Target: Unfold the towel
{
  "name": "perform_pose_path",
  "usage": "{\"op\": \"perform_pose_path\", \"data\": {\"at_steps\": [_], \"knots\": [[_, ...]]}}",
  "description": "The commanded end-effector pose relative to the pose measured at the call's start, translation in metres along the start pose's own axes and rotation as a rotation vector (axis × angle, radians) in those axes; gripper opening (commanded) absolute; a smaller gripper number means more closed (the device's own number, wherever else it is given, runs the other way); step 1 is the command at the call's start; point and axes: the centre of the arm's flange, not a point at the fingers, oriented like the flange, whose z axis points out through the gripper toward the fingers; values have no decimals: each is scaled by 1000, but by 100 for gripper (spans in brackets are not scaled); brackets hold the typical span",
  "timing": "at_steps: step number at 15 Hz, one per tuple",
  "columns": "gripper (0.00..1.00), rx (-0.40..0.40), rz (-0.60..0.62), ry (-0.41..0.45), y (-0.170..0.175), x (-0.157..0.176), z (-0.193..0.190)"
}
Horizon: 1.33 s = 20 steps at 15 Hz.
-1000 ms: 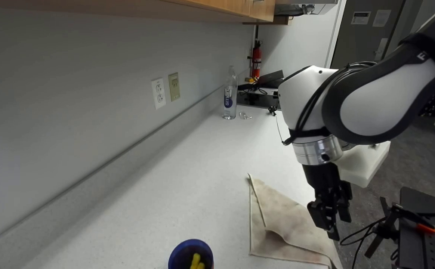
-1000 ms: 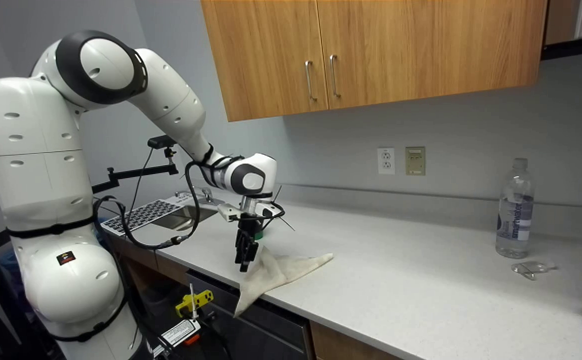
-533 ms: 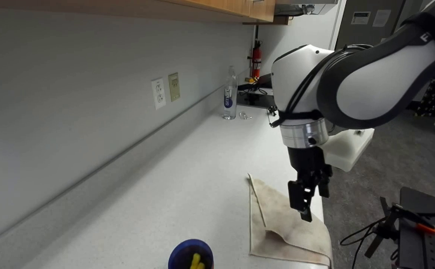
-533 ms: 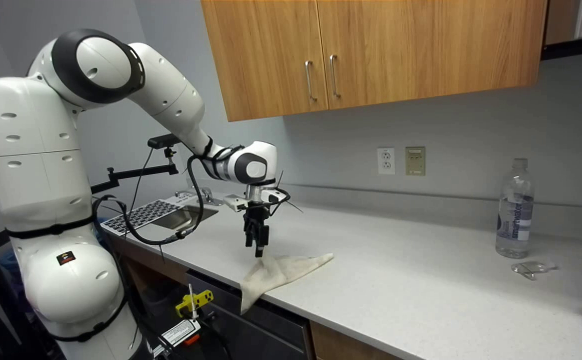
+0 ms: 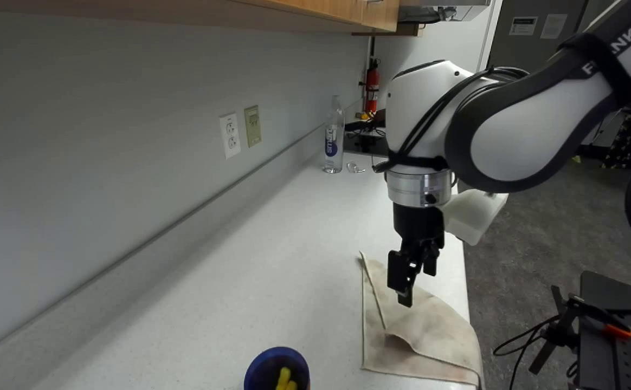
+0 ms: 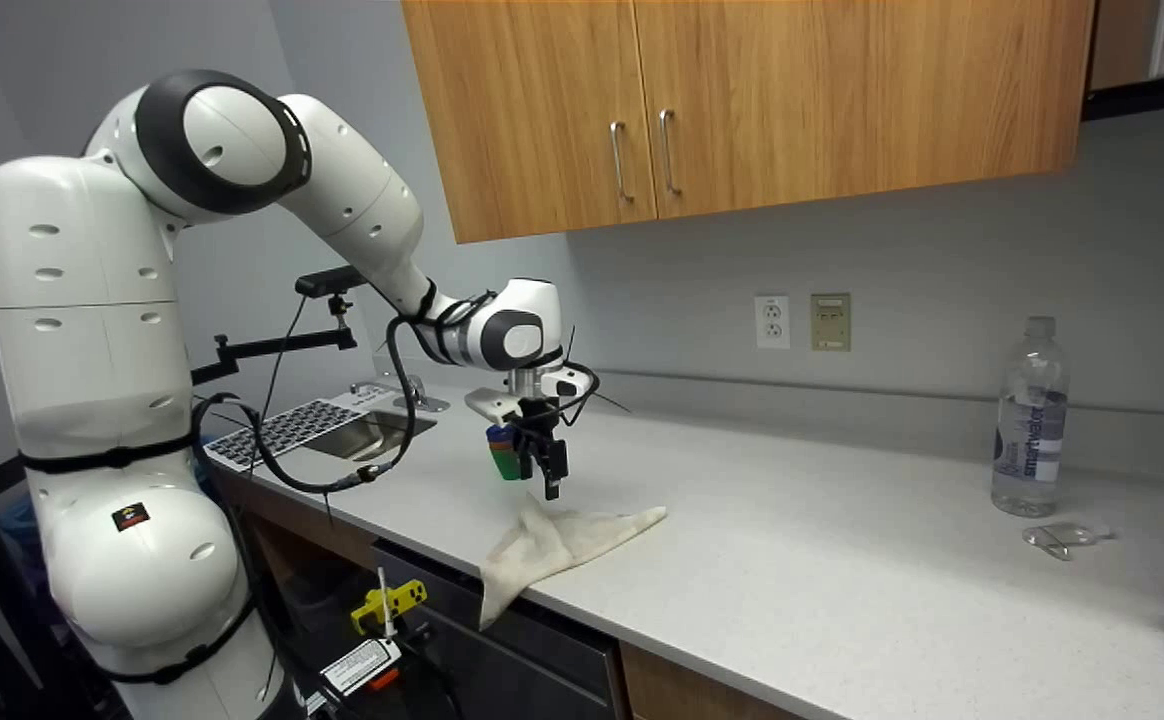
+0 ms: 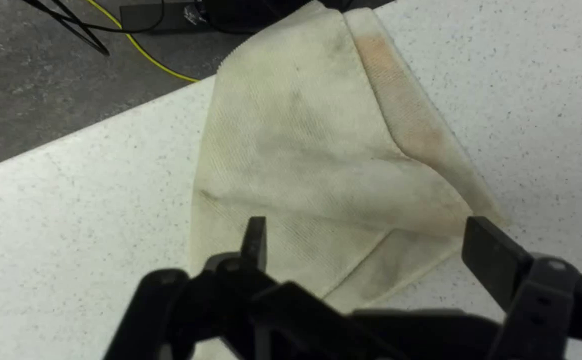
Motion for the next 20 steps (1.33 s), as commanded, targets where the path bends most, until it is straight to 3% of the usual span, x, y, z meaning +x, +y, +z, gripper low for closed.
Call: {"op": "perform_pose_path", "data": {"at_steps": [1, 9, 19, 20], "knots": [[100, 11, -63, -5, -7, 11, 25], [100, -49, -199, -37, -33, 14, 72], [100, -195, -396, -6, -75, 2, 91], [89, -213, -413, 6, -77, 2, 91]]}}
